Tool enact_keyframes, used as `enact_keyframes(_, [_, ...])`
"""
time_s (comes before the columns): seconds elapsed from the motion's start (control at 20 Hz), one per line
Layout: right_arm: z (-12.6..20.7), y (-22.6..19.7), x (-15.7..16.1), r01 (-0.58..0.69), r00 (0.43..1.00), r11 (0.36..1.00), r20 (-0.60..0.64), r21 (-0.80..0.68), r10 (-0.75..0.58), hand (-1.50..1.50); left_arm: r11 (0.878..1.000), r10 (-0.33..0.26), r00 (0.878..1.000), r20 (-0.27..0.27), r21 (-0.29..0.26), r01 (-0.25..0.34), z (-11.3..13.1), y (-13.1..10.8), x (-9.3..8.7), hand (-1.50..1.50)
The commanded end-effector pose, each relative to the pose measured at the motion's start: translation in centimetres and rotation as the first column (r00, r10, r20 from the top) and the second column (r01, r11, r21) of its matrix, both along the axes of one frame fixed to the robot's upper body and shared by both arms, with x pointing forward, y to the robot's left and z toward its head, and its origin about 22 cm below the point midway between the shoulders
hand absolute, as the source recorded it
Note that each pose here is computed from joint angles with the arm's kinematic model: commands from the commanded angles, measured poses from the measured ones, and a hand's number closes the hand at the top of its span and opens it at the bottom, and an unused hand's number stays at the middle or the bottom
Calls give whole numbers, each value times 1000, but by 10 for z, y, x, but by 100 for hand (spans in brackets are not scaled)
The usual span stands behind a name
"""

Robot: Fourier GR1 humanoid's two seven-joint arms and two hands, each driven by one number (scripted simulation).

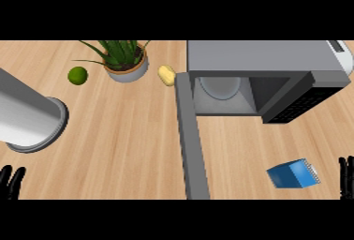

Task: Pick up the milk, place it into the microwave and close the microwave

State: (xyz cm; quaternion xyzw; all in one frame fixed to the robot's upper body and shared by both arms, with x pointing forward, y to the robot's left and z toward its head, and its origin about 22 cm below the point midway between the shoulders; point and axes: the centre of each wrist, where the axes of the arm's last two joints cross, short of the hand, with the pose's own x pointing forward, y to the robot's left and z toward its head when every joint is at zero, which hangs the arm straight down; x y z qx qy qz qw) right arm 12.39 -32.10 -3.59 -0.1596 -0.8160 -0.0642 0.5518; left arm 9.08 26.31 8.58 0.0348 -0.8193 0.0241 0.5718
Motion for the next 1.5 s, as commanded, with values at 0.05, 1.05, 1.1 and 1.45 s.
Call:
enact_keyframes(0.05, [-23,-16,13,-11,999,1000,-32,-8,11,-150,1000,-7,1000,-6,-13,7,-8,-3,1,-150])
enact_keyframes(1.05, [-82,-47,46,-72,986,997,-153,-8,70,-150,1000,9,1000,-3,-18,-9,-7,25,-12,-150])
enact_keyframes(1.1, [-91,-61,18,-67,986,998,-155,2,66,-150,1000,-2,1000,-5,-7,2,-15,16,-3,-150])
enact_keyframes(1.45, [-116,-33,21,-137,975,986,-163,91,150,-150,1000,-9,1000,-15,-23,8,-12,3,-21,-150])
